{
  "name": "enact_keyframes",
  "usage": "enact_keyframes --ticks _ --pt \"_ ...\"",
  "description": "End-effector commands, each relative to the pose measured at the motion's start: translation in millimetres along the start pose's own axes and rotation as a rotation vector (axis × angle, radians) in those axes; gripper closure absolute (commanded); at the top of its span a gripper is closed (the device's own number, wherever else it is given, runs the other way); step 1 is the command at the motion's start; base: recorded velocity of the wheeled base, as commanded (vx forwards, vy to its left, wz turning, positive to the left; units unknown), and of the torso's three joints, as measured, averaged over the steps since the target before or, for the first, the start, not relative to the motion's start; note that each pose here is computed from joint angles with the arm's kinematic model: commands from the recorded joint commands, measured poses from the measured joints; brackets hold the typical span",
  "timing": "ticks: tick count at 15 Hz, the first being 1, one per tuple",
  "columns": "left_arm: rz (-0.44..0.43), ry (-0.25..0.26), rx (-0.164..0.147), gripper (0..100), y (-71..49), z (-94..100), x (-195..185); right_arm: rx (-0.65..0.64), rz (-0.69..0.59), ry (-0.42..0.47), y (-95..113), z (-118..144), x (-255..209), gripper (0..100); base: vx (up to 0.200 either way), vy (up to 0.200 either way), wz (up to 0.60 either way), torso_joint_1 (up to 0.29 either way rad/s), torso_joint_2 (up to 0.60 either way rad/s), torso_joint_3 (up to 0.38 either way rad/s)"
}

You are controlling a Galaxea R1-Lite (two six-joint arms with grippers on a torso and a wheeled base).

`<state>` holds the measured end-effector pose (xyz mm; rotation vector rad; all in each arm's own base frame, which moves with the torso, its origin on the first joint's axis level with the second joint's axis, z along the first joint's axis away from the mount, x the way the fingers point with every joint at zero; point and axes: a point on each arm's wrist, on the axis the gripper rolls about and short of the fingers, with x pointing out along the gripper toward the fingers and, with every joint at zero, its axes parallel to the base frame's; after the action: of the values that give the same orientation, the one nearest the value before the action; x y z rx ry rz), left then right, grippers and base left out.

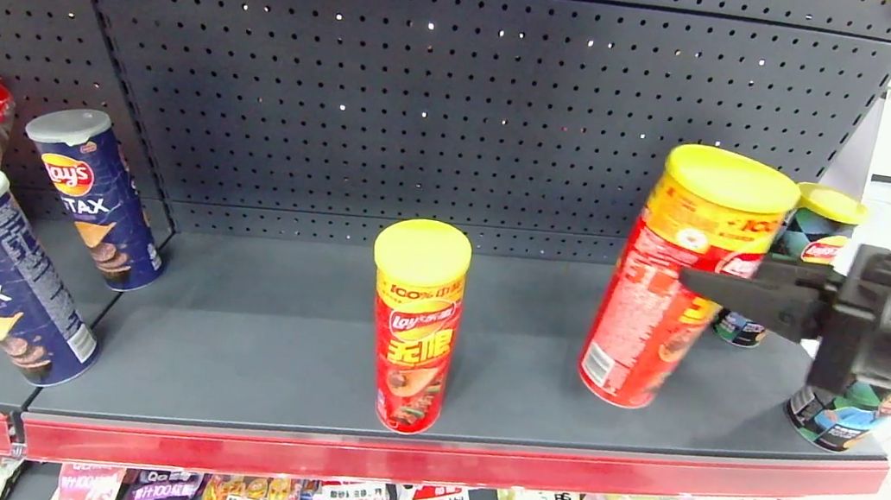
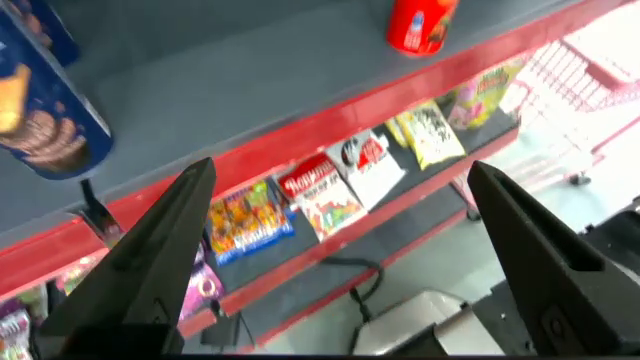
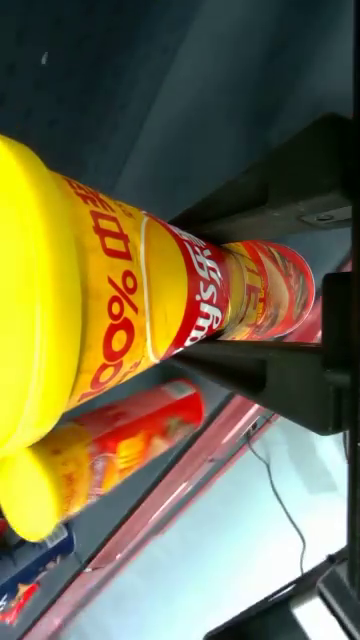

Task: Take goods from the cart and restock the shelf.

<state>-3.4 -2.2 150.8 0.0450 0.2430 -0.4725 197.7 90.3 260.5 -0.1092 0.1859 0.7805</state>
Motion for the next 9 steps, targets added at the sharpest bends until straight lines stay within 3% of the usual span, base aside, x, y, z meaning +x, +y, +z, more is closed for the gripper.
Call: enact_keyframes --ticks 1,3,9 --pt "0.004 -0.055 0.009 0 -1.0 -0.8 -8 0.014 0.064 0.048 -7 -4 53 100 0.0 0.0 0.0 0.0 0.0 0.0" --pt "0.009 -0.052 0.01 0 -0.9 -0.2 -7 -0.004 0.113 0.024 -9 -6 94 100 0.0 0.0 0.0 0.0 0.0 0.0" --pt "0.01 -0.05 0.023 0 -0.8 0.3 -7 -0.019 0.152 0.016 -16 -4 150 100 0.0 0.0 0.0 0.0 0.0 0.0"
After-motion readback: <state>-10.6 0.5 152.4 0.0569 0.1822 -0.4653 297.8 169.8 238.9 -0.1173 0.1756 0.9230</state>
